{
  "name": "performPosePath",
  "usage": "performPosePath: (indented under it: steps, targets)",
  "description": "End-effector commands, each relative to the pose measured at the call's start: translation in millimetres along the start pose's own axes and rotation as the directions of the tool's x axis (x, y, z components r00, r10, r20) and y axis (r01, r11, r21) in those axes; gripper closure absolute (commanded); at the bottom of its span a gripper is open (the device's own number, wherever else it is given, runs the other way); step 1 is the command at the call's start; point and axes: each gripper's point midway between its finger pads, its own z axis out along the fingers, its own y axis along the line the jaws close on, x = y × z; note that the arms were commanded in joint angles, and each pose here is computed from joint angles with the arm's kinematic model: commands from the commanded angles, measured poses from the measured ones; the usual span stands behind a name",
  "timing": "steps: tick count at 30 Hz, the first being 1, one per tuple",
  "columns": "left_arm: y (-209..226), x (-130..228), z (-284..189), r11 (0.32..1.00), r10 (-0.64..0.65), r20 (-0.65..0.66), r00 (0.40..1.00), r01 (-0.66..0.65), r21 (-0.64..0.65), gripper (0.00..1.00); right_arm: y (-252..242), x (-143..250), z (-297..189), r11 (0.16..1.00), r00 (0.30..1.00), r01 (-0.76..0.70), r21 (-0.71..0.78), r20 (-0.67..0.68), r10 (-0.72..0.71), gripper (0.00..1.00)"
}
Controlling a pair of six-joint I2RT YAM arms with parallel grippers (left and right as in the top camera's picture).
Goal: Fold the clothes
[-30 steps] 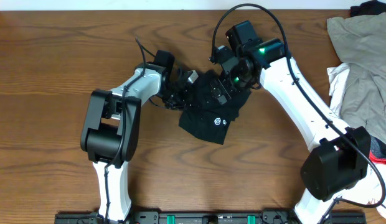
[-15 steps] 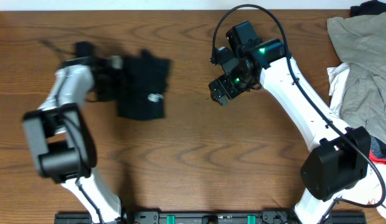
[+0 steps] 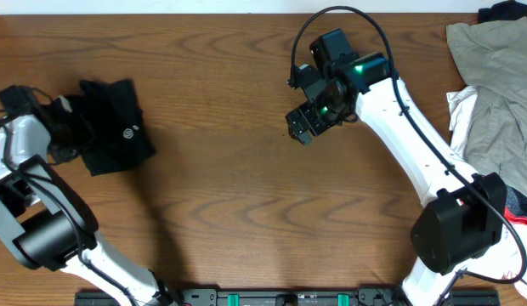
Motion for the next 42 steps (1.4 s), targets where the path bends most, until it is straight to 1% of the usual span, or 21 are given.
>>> performPosePath:
  steps: [1,3,4,5,8,11,13,14,15,17,18,19,20,21,23,24,25,28,29,36,42]
  targets:
    - [8.9,-4.2,-5.5,1.0,-0.004,0.024,1.0,0.004,-0.021,0.5,-6.3,-1.1,-3.0,1.0,1.0,0.001,0.005,0.008,-0.001,0.04]
    - [9.1,-6.4,-6.8,0.999,-0.036,0.031,0.999,0.037,-0.019,0.39,-6.2,-0.7,-3.0,1.0,1.0,0.001,0.004,0.006,-0.001,0.04]
    - [7.7,-7.2,-8.4,0.999,-0.045,0.031,0.999,0.045,-0.014,0.29,-6.2,-0.3,-3.0,1.0,1.0,0.0,0.004,0.005,0.0,0.04]
    - [4.7,-8.7,-11.4,0.999,-0.045,0.029,0.999,0.045,-0.002,0.22,-6.0,0.5,-3.0,1.0,1.0,-0.001,0.004,0.002,0.001,0.04]
    - [4.5,-16.6,-26.1,0.998,-0.049,0.044,0.998,0.05,-0.024,0.1,-5.8,2.0,-3.0,1.0,1.0,-0.001,0.003,-0.005,0.002,0.04]
    - [18.5,-30.8,-55.3,0.979,-0.138,0.117,0.983,0.154,-0.135,0.07,-6.3,2.3,-3.1,1.0,1.0,-0.003,0.003,-0.006,0.003,0.04]
    - [13.3,-41.1,-77.4,0.976,-0.153,0.178,0.972,0.177,-0.13,0.05,-7.3,2.6,-3.3,1.0,1.0,-0.006,0.004,-0.006,0.006,0.03]
    - [7.1,-45.2,-88.3,0.977,-0.156,0.205,0.966,0.181,-0.11,0.03,-8.1,2.7,-3.5,1.0,1.0,-0.007,0.004,-0.006,0.007,0.03]
    - [-5.0,-49.3,-99.9,0.985,-0.146,0.23,0.962,0.163,-0.057,0.02,-8.3,2.7,-3.5,1.0,1.0,-0.008,0.004,-0.006,0.008,0.03]
    - [-37.1,-53.6,-119.3,0.99,-0.123,0.255,0.959,0.101,0.095,0.02,-9.9,2.7,-3.8,1.0,1.0,-0.012,0.005,-0.004,0.012,0.02]
    - [-52.4,-54.7,-127.6,0.985,-0.098,0.266,0.959,0.055,0.166,0.04,-10.7,2.9,-4.0,1.0,1.0,-0.013,0.006,-0.005,0.013,0.02]
    - [-66.7,-55.3,-135.1,0.972,-0.08,0.275,0.958,0.015,0.233,0.09,-11.0,2.9,-4.0,1.0,1.0,-0.015,0.006,-0.004,0.015,0.03]
    - [-73.0,-54.9,-138.2,0.964,-0.078,0.275,0.958,0.002,0.266,0.21,-11.4,3.3,-4.1,1.0,1.0,-0.016,0.006,-0.006,0.016,0.02]
    - [-75.7,-54.3,-138.6,0.96,-0.078,0.272,0.959,-0.002,0.281,0.39,-12.1,3.9,-4.3,1.0,1.0,-0.018,0.006,-0.008,0.018,0.02]
    - [-78.3,-49.9,-132.1,0.952,-0.086,0.247,0.965,0.006,0.306,0.85,-12.6,4.9,-4.5,1.0,1.0,-0.021,0.006,-0.011,0.021,0.02]
    - [-80.9,-47.1,-126.3,0.945,-0.086,0.231,0.969,0.006,0.328,0.92,-12.6,5.6,-4.5,1.0,1.0,-0.022,0.005,-0.014,0.022,0.02]
    - [-85.8,-43.8,-119.3,0.933,-0.082,0.213,0.973,0.0,0.359,0.94,-12.6,6.4,-4.5,1.0,1.0,-0.023,0.005,-0.017,0.023,0.02]
    - [-103.8,-35.7,-98.2,0.89,-0.021,0.191,0.981,-0.069,0.451,0.94,-12.6,7.1,-4.5,1.0,1.0,-0.023,0.005,-0.02,0.024,0.02]
    - [-105.9,-32.6,-88.0,0.883,-0.016,0.178,0.984,-0.07,0.465,0.94,-12.5,7.5,-4.6,1.0,0.999,-0.024,0.005,-0.021,0.024,0.02]
    - [-100.1,-11.5,-20.3,0.883,-0.01,0.037,0.999,-0.008,0.47,0.94,-11.8,10.0,-4.6,0.999,0.999,-0.041,0.003,-0.031,0.041,0.02]
    - [-96.4,13.3,34.9,0.884,-0.019,-0.1,0.995,0.063,0.464,0.94,-11.9,9.9,-4.6,0.999,0.999,-0.04,0.004,-0.031,0.041,0.02]
